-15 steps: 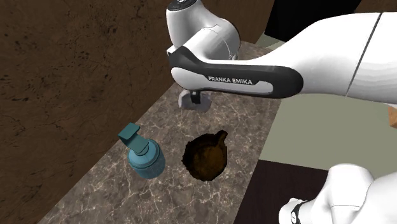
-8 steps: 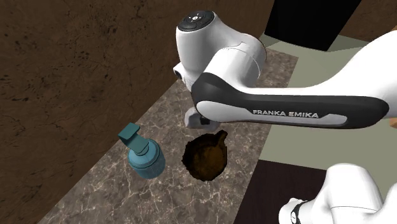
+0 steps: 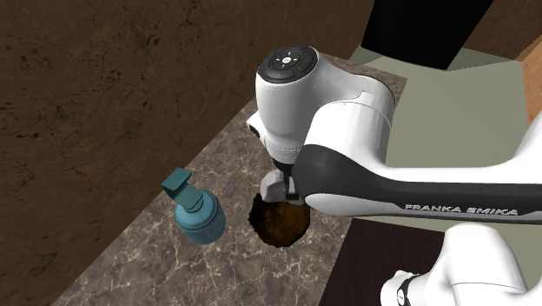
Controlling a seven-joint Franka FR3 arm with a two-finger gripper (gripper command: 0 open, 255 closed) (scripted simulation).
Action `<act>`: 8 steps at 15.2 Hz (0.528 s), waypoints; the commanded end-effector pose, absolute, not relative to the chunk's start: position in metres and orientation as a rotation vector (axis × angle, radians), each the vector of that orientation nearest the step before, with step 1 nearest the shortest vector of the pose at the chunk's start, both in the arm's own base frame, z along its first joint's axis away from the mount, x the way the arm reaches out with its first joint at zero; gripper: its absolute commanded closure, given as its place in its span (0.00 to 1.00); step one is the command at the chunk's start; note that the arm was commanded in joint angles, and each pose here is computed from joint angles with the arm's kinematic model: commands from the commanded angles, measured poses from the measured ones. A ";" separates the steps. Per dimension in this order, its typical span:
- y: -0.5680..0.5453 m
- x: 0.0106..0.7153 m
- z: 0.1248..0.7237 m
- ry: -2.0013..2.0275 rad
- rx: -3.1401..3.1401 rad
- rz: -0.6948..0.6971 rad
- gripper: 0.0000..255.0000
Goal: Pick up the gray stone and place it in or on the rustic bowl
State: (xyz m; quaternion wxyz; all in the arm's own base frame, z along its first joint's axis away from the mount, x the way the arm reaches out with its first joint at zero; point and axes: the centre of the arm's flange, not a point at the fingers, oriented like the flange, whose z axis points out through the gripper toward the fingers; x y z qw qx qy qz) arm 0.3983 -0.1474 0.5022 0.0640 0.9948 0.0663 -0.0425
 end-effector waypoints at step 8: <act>-0.146 0.398 0.456 0.199 3.004 -0.127 1.00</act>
